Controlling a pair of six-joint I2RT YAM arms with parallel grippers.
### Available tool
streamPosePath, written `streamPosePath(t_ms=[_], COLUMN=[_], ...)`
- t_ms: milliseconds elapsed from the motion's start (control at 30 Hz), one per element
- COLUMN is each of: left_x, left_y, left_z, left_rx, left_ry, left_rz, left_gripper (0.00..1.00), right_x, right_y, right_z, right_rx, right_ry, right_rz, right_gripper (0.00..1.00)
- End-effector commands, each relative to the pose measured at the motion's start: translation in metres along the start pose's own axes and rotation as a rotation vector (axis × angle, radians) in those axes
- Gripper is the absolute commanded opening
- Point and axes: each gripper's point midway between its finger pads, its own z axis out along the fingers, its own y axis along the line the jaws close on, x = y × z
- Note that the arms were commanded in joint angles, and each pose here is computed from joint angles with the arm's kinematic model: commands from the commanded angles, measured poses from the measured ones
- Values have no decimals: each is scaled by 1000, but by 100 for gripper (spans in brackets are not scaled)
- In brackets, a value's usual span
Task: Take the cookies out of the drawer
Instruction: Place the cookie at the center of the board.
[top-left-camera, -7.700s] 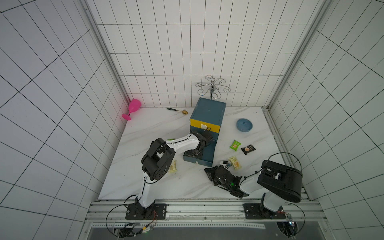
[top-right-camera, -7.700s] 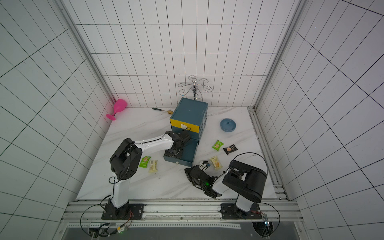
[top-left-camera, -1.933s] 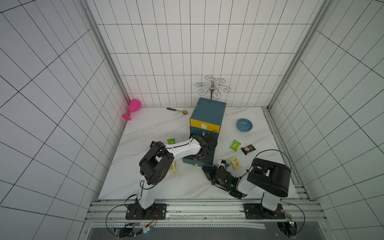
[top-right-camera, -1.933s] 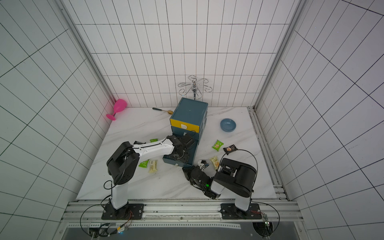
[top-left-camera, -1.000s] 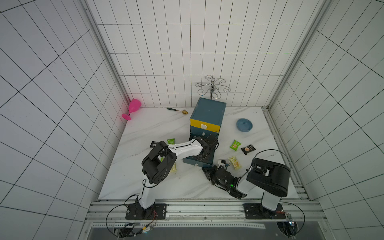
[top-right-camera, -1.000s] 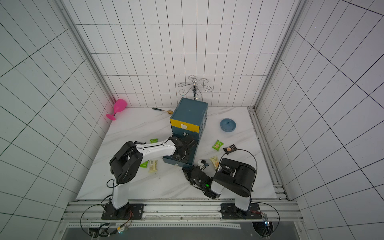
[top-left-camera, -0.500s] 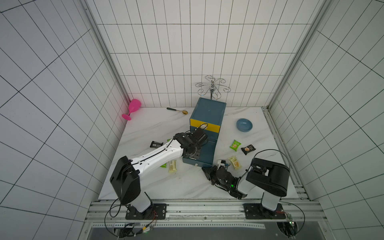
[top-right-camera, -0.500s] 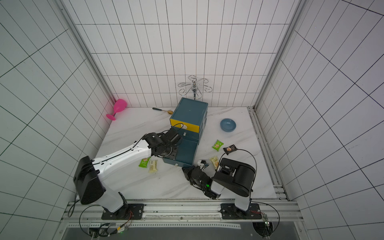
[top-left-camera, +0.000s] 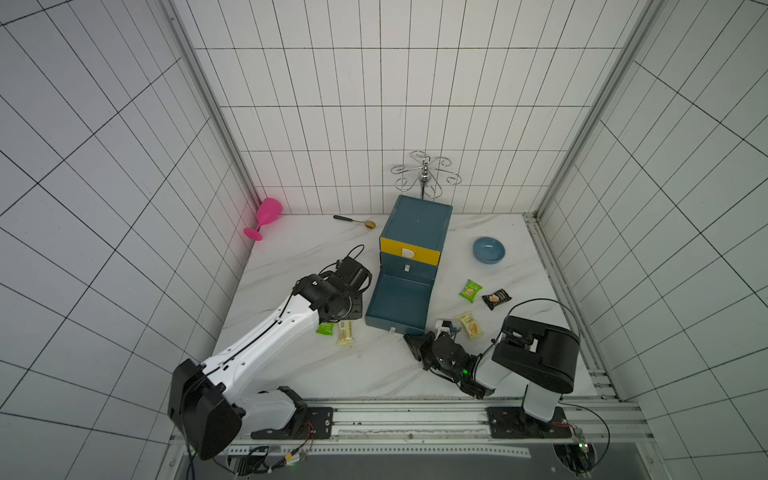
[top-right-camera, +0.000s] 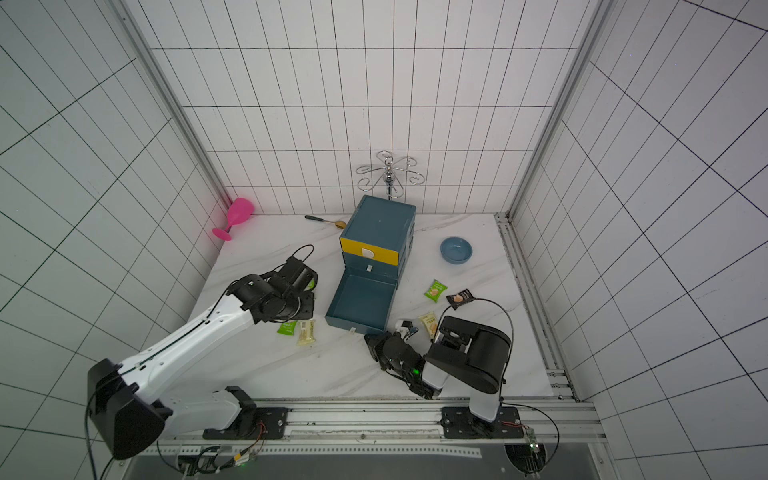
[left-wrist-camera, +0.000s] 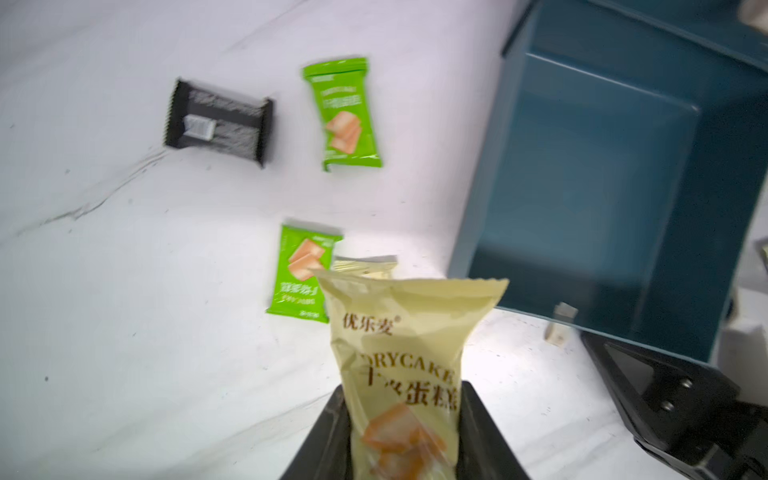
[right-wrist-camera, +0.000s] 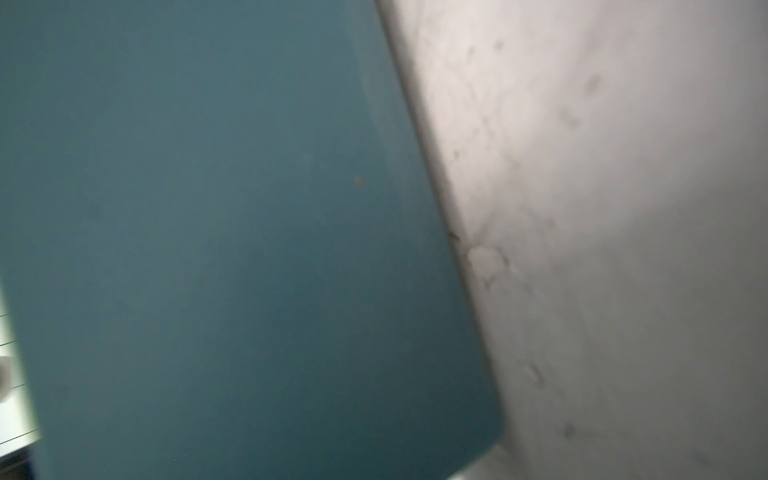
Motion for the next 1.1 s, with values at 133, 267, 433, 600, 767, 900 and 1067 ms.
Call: streamPosePath(t_ms=[133,267,433,600,767,900,1067], left_x=[42,57,62,69,78,81,83], left_y=[97,144,188,221,231,234,240], left_z=[-28,-28,-22,-3,23,35,40], left_rx=[-73,-116,-132,-143,-137,-142,-164], left_ry=[1,-34,-58,19,145,177,195], left_rz=[-293,-444,-617,-752,-789,-799,-806], left_gripper=[38,37,39,40,42,49,69], right_x=[-6,-4,-5,-6,-8,-10,-14], right_y=[-41,-38,-32,-26,-17,-10,-2], right_z=[-8,-9,-13,-19,-26,-31,-41], right_rx=[132,125,113,108,109,117,125], right_ry=[-9,-3,-3,-7,-19,-29,-44], right_rz=[-16,-15,-18,-35,-62,-91,-121], right_gripper=[0,2,11,17,21,23,27])
